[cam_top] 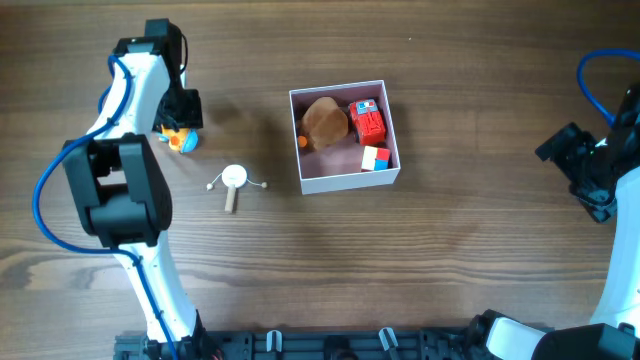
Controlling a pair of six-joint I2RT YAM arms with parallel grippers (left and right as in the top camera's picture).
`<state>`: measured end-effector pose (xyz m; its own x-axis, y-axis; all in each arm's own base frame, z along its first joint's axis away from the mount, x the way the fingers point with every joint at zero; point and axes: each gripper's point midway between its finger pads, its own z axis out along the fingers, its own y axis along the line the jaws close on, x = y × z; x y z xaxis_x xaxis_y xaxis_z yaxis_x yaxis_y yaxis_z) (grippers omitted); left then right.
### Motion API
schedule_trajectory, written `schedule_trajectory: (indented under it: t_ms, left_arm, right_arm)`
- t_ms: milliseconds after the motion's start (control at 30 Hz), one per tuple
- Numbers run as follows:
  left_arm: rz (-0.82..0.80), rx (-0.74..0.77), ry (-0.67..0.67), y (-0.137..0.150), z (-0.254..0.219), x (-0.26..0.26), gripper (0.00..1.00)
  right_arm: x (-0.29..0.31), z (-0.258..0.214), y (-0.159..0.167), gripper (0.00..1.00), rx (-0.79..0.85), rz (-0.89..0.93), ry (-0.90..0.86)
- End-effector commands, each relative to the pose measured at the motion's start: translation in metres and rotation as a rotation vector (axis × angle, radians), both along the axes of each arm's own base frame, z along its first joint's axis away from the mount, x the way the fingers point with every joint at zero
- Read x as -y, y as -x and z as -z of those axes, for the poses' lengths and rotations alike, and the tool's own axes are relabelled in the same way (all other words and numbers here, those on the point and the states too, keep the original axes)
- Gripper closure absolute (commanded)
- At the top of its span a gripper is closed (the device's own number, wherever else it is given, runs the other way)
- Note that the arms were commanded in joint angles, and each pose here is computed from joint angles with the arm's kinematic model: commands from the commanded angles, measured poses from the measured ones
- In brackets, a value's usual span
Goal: Pack container
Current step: 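Move the left gripper to the rubber duck and grasp it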
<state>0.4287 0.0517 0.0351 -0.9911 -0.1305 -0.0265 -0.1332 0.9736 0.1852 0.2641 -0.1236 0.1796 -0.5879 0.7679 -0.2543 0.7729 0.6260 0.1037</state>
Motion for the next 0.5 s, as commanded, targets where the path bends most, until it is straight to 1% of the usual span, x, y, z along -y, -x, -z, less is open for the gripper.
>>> schedule_trajectory:
  t_ms: [0, 100, 167, 233, 267, 333, 400, 467]
  left_arm:
    - [0.04, -0.109, -0.008, 0.012, 0.036, 0.009, 0.41]
    - [0.062, -0.13, -0.009, 0.013, 0.046, 0.019, 0.46]
    - [0.067, -0.127, -0.009, 0.012, 0.046, 0.022, 0.52]
    - [0.067, -0.128, -0.009, 0.012, 0.046, 0.022, 0.62]
    - [0.067, -0.131, -0.009, 0.013, 0.046, 0.022, 0.65]
    - [0.067, -0.137, -0.009, 0.015, 0.044, 0.022, 0.76]
    - [0.067, -0.138, -0.01, 0.017, 0.039, 0.022, 0.83]
    - [0.041, -0.104, -0.011, 0.015, 0.023, 0.022, 0.87]
  right_arm:
    - [-0.001, 0.001, 0.0, 0.0, -0.001, -0.007, -0.003]
    - [0.0, 0.001, 0.0, 0.0, 0.0, -0.007, -0.002]
    - [0.0, 0.001, 0.0, 0.0, 0.001, -0.006, -0.003]
    - [-0.001, 0.001, 0.0, 0.0, 0.0, -0.006, -0.003]
    - [-0.001, 0.001, 0.0, 0.0, 0.0, -0.007, -0.003]
    - [-0.001, 0.001, 0.0, 0.0, 0.0, -0.007, -0.003]
    - [0.0, 0.001, 0.0, 0.0, 0.0, -0.006, -0.003]
    - [-0.001, 0.001, 0.0, 0.0, 0.0, -0.006, -0.003]
